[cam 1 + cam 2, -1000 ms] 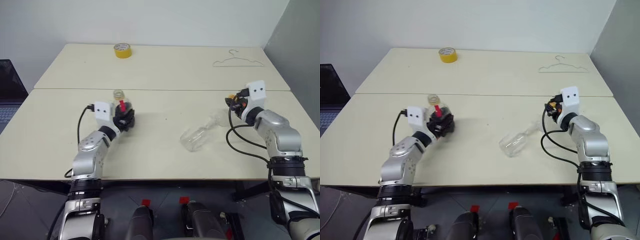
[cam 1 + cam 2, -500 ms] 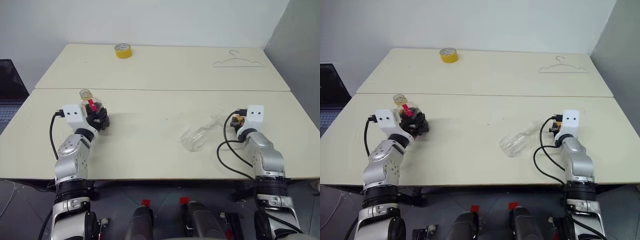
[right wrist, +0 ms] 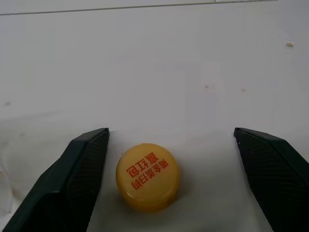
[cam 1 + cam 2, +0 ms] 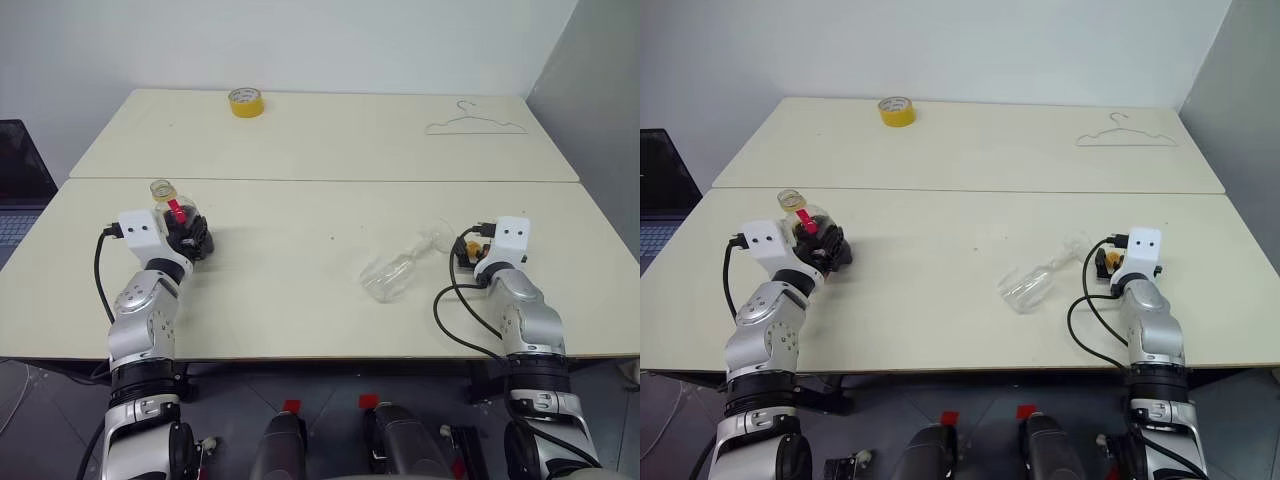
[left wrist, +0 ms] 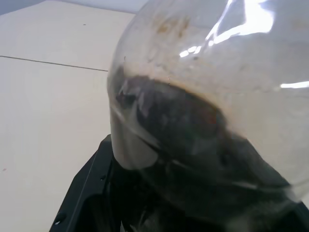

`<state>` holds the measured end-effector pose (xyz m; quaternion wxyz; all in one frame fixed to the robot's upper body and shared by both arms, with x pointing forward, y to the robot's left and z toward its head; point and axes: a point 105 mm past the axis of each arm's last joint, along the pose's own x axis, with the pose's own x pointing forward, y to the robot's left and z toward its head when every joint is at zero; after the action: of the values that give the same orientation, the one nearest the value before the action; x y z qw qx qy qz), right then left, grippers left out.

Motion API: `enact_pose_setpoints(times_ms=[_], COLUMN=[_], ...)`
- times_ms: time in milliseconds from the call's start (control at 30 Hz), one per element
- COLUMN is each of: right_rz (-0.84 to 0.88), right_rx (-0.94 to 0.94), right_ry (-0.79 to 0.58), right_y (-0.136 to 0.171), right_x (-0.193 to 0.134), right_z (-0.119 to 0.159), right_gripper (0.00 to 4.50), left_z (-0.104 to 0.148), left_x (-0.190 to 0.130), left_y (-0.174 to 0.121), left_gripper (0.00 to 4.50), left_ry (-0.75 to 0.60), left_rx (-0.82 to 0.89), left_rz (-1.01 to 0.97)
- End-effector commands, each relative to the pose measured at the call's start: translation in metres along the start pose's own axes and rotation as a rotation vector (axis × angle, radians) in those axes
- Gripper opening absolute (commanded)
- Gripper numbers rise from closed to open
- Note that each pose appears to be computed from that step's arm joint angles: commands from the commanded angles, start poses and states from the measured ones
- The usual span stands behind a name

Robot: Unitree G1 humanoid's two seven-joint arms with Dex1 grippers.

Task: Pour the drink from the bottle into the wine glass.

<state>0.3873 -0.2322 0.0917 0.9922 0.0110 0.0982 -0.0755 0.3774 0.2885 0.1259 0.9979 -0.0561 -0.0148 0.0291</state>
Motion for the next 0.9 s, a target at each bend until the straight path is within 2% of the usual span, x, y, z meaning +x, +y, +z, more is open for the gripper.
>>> enact_pose_setpoints(times_ms=[33, 100, 233, 567, 900], right_rz=[0.030, 0.052, 0.076, 0.115, 0.096], right_rx=[0.001, -0.007, 0.002, -0.035, -0.241], right_ry=[-0.097, -0.104, -0.112, -0.138, -0.200], right_y=[0.003, 0.008, 0.016, 0.025, 0.026], right_x=[-0.001, -0.001, -0.001, -0.001, -0.005], right_z=[0.025, 0.027, 0.030, 0.041, 0.062], right_gripper=[4.49, 4.50, 4.50, 4.50, 4.50], left_z=[0.007, 0.007, 0.005, 0.011, 0.026], left_x=[0.000, -0.001, -0.002, -0.004, -0.013], left_y=[0.005, 0.006, 0.007, 0.008, 0.009], left_gripper=[2.77, 3.23, 4.48, 4.48, 4.48], left_ry=[-0.032, -0.031, -0.027, -0.031, -0.045], left_rx=[-0.017, -0.019, -0.021, 0.011, 0.061], left_rz=[0.021, 0.027, 0.031, 0.002, -0.030])
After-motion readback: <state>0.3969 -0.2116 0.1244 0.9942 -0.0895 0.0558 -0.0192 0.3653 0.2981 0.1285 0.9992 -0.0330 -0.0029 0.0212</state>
